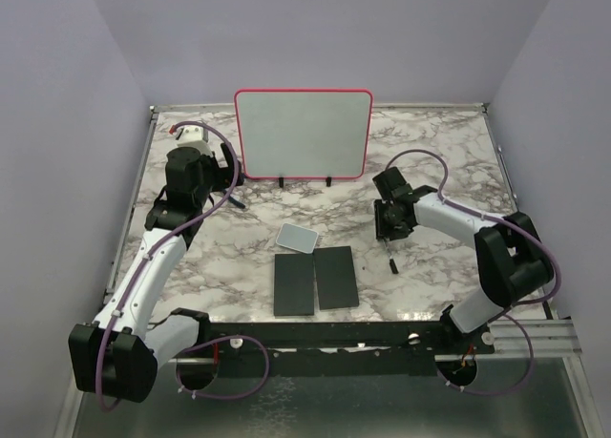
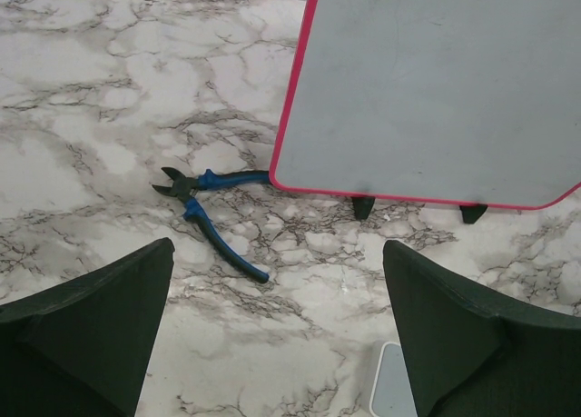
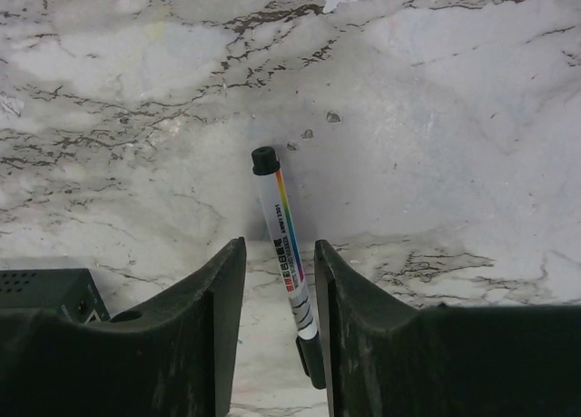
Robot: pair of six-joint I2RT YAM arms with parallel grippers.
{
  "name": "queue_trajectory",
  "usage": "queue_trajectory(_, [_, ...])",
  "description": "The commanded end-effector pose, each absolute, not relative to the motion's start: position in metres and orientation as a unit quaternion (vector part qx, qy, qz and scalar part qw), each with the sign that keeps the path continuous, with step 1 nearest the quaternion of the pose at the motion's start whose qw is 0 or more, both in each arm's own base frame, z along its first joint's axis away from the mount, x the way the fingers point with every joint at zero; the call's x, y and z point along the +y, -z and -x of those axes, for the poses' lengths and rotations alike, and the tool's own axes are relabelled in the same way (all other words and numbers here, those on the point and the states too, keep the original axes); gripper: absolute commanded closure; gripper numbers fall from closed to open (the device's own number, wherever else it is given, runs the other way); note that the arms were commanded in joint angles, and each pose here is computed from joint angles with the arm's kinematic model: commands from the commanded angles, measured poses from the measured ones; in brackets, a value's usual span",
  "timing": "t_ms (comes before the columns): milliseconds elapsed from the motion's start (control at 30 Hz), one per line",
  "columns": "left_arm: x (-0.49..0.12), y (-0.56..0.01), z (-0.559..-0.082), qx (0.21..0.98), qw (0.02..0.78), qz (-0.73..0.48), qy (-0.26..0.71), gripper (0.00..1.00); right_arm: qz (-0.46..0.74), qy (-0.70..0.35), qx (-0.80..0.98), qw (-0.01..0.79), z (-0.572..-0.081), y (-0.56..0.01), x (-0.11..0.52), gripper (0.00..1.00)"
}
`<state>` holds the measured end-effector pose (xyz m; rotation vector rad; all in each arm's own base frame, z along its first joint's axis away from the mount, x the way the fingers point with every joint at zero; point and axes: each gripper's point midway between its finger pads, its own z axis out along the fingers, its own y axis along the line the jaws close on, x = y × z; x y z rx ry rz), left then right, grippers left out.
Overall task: Write a sentence on the whiteboard
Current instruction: Open the whiteboard marker at the center of the board.
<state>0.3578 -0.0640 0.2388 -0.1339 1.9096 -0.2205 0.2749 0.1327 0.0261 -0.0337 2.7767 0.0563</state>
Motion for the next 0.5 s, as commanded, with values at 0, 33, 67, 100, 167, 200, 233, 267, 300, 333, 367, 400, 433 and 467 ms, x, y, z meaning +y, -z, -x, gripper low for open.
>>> queue_trajectory(0, [-0.071,-0.237,-0.358,0.814,0.568,0.051,0.107,0.01,0.009,-0.005,0.983,0.184,-0.279,-0.023,0.131,0.64])
queue_trajectory(33, [-0.071,-0.237,-0.357,0.814,0.568,0.051,0.107,0.01,0.009,-0.004,0.983,0.183,-0.279,-0.021,0.131,0.67])
queue_trajectory(67, [-0.07,-0.237,-0.358,0.814,0.569,0.051,0.107,0.01,0.008,-0.003,0.983,0.183,-0.279,-0.02,0.131,0.69])
queue_trajectory(100, [-0.07,-0.237,-0.358,0.814,0.569,0.051,0.106,0.01,0.007,-0.002,0.983,0.181,-0.279,-0.019,0.131,0.71])
queue_trajectory(167, [-0.072,-0.238,-0.357,0.814,0.569,0.046,0.108,0.01,0.006,-0.002,0.984,0.18,-0.278,-0.017,0.131,0.76])
queue_trajectory(200, [-0.073,-0.238,-0.357,0.814,0.569,0.043,0.111,0.01,0.007,-0.004,0.983,0.181,-0.279,-0.017,0.132,0.77])
queue_trajectory(233, [-0.076,-0.239,-0.357,0.813,0.569,0.038,0.116,0.01,0.007,-0.005,0.983,0.181,-0.279,-0.017,0.133,0.79])
queue_trajectory(267, [-0.08,-0.24,-0.356,0.813,0.569,0.032,0.122,0.01,0.007,-0.008,0.983,0.181,-0.279,-0.016,0.134,0.82])
queue_trajectory(300, [-0.084,-0.241,-0.355,0.812,0.569,0.025,0.126,0.01,0.006,-0.008,0.983,0.184,-0.28,-0.016,0.134,0.86])
queue_trajectory(333, [-0.089,-0.241,-0.353,0.813,0.567,0.017,0.132,0.01,0.004,-0.009,0.982,0.188,-0.281,-0.017,0.134,0.89])
queue_trajectory(367, [-0.095,-0.239,-0.351,0.814,0.564,0.01,0.138,0.01,0.003,-0.011,0.981,0.193,-0.282,-0.019,0.134,0.92])
queue_trajectory(400, [-0.102,-0.238,-0.349,0.814,0.562,0.002,0.145,0.01,0.002,-0.014,0.98,0.199,-0.283,-0.021,0.135,0.95])
queue_trajectory(433, [-0.11,-0.237,-0.347,0.815,0.559,-0.008,0.15,0.01,0.001,-0.017,0.979,0.205,-0.285,-0.024,0.136,0.99])
queue_trajectory(467, [-0.117,-0.237,-0.345,0.815,0.558,-0.019,0.155,0.01,-0.001,-0.021,0.977,0.211,-0.286,-0.028,0.137,1.0])
